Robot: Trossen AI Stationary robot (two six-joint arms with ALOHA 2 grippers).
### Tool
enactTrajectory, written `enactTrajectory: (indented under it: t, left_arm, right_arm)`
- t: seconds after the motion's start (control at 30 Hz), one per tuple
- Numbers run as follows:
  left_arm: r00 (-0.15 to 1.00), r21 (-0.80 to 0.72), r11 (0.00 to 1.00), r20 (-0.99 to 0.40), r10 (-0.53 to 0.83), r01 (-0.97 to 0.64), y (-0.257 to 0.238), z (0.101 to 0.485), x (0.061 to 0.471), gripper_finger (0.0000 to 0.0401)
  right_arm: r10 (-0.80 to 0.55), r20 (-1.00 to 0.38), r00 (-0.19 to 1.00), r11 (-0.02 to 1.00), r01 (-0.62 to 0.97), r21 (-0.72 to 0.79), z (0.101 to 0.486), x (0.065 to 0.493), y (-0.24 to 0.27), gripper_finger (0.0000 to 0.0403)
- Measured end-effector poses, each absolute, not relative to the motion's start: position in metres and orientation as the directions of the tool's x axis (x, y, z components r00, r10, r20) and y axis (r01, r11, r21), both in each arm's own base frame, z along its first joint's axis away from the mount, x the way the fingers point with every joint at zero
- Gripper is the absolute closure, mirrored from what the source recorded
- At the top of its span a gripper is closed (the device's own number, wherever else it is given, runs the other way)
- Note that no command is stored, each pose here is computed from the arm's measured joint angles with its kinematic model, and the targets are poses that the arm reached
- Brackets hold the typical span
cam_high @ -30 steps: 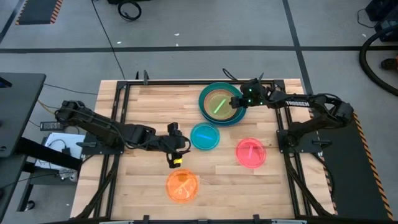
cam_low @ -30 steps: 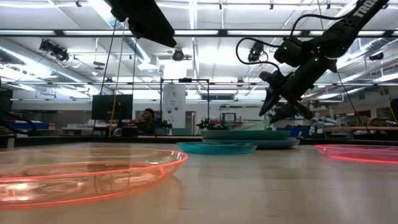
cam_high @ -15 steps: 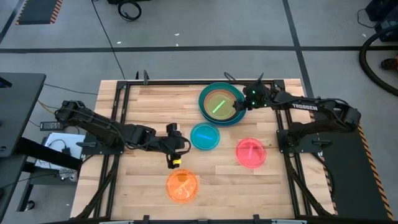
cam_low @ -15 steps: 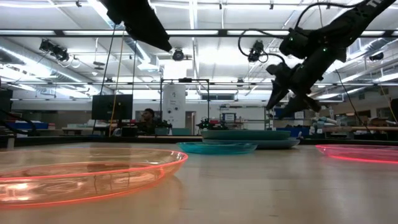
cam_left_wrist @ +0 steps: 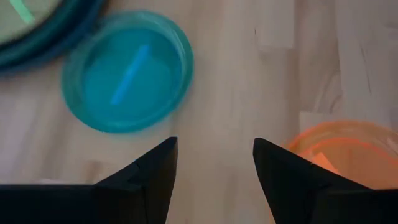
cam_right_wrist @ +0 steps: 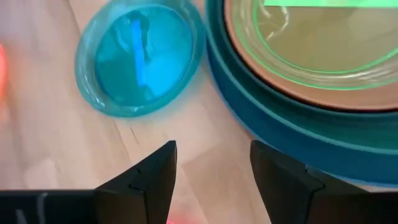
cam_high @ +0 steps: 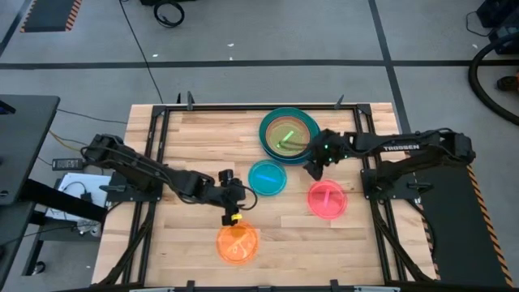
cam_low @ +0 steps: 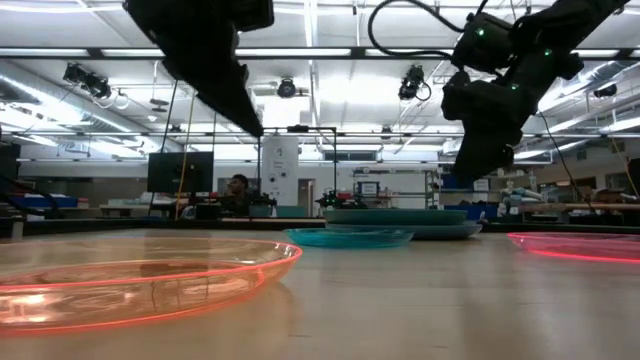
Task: Stack plastic plates
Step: Stack the red plate on top of the green plate
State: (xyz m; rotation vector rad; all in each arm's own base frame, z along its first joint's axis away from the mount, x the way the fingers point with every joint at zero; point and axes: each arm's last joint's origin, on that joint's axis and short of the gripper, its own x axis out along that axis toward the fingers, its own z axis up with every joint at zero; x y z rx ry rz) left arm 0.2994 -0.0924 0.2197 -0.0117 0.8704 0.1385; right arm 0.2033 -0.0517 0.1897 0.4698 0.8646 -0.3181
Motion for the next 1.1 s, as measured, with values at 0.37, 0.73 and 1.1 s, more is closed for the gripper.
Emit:
enactTrajectory:
  t: [0.37,0.73,1.1]
  left_arm:
    - [0.595,-0.043,0.974,-0.797,0.101,-0.223,-0.113,0.208,0.294,0.0184]
    - [0.636,0.071,0.974,-0.747,0.195,-0.215,-0.122,0.208,0.292,0.0184]
    - [0.654,0.054,0.975,-0.734,0.185,-0.215,-0.123,0.210,0.293,0.0184]
  right_arm:
    - [-0.113,-0.784,0.611,0.949,0.300,0.097,0.189,0.211,-0.012,0.0190]
    - [-0.032,-0.829,0.558,0.977,0.191,0.090,0.174,0.234,0.029,0.0190]
    - [-0.025,-0.928,0.372,0.993,0.120,0.022,0.175,0.246,0.069,0.0190]
